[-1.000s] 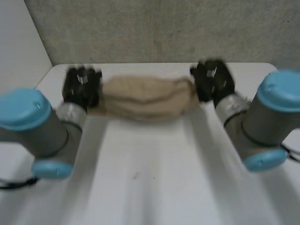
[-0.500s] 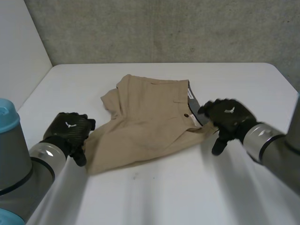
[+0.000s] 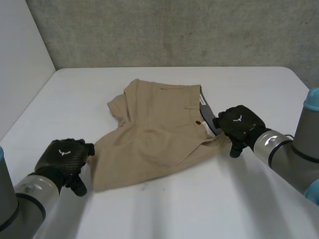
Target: Fold the shorts.
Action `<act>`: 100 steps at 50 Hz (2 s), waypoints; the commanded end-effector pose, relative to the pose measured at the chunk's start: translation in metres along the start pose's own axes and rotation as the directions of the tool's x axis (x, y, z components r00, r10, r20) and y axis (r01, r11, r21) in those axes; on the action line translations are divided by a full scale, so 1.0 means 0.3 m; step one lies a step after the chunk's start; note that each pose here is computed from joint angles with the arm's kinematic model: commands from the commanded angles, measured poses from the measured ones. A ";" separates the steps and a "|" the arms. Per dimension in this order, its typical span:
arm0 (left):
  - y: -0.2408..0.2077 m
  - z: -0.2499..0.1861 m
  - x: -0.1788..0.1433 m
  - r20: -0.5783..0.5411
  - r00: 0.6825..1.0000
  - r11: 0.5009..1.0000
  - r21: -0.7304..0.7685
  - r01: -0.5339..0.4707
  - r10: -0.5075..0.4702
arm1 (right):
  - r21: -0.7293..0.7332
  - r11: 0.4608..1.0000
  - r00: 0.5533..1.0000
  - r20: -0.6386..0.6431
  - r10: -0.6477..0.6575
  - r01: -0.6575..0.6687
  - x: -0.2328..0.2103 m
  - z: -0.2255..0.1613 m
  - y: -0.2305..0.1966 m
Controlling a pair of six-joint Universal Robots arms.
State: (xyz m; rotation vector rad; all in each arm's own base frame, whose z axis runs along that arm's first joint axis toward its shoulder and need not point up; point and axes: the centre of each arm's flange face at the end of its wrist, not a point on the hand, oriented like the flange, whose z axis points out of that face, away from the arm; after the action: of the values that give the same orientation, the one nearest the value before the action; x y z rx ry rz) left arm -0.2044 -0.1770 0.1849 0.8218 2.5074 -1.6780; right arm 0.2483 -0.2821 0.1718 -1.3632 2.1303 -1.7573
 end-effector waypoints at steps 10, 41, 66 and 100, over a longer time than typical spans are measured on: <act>0.081 0.019 -0.011 -0.071 0.996 0.998 -0.041 0.052 -0.055 | 0.088 0.994 0.996 0.068 0.057 -0.063 -0.029 0.088 0.055; 0.084 0.024 0.083 -0.142 0.990 0.998 0.066 0.007 0.003 | 0.027 0.972 0.971 -0.039 0.236 -0.235 0.000 0.071 0.058; 0.140 0.149 0.107 -0.069 0.997 0.999 0.035 -0.022 0.025 | 0.003 0.970 0.969 -0.034 0.244 -0.244 -0.002 0.059 0.063; 0.044 0.148 0.056 -0.005 1.000 0.982 0.190 0.002 -0.001 | -0.098 0.995 0.999 0.030 -0.023 0.026 0.048 0.049 0.079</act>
State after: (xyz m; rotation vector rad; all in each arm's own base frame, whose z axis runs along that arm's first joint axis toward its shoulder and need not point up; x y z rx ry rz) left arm -0.2296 -0.2001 0.1464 0.8700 2.3888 -1.9355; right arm 0.2424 -0.2991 0.1573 -1.2959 2.2120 -1.6651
